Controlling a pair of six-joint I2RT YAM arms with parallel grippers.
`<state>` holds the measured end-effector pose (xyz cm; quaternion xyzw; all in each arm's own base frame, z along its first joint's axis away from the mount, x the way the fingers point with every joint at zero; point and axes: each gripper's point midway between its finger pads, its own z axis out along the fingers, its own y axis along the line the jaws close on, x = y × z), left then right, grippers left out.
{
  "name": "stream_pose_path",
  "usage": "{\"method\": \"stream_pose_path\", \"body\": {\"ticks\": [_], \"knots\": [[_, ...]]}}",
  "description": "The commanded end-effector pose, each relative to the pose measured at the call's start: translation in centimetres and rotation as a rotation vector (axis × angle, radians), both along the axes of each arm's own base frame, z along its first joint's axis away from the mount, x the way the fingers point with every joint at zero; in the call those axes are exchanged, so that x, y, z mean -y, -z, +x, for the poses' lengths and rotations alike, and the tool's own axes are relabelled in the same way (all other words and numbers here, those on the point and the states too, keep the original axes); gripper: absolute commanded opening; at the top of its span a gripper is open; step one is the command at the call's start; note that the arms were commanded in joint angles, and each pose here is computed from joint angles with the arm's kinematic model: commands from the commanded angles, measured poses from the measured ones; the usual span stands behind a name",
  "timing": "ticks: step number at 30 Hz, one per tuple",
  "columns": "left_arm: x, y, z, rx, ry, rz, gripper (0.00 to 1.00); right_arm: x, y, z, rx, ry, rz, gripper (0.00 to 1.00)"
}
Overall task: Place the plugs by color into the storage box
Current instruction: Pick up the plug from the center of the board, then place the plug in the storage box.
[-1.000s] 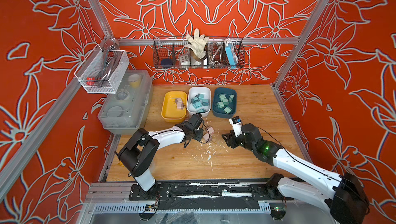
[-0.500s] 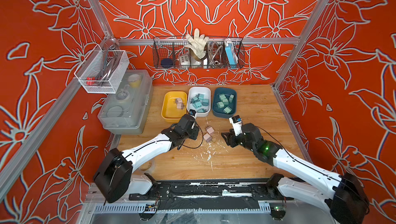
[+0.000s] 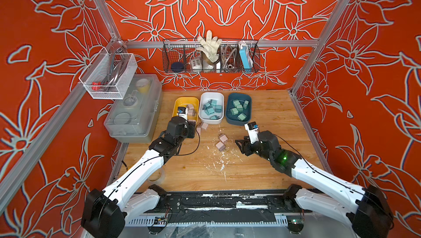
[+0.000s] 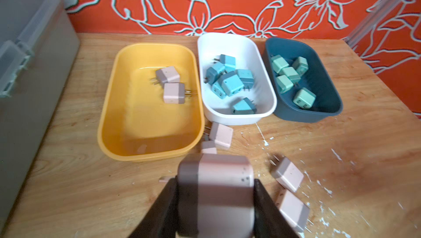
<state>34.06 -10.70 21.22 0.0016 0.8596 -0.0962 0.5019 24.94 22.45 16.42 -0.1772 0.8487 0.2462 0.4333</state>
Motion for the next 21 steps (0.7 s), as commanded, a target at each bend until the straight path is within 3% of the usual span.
{"method": "stream_pose_path", "body": {"ticks": [1,21], "knots": [[-0.8,0.2,1.1,0.007,-0.024,-0.021,0.38,-1.2,-1.2,-0.1,-0.006,-0.029,0.054,0.62],[-1.9,7.4,8.1,-0.185,-0.044,0.034,0.37,-3.9,-0.5,2.4,0.004,-0.08,-0.017,0.61]]}}
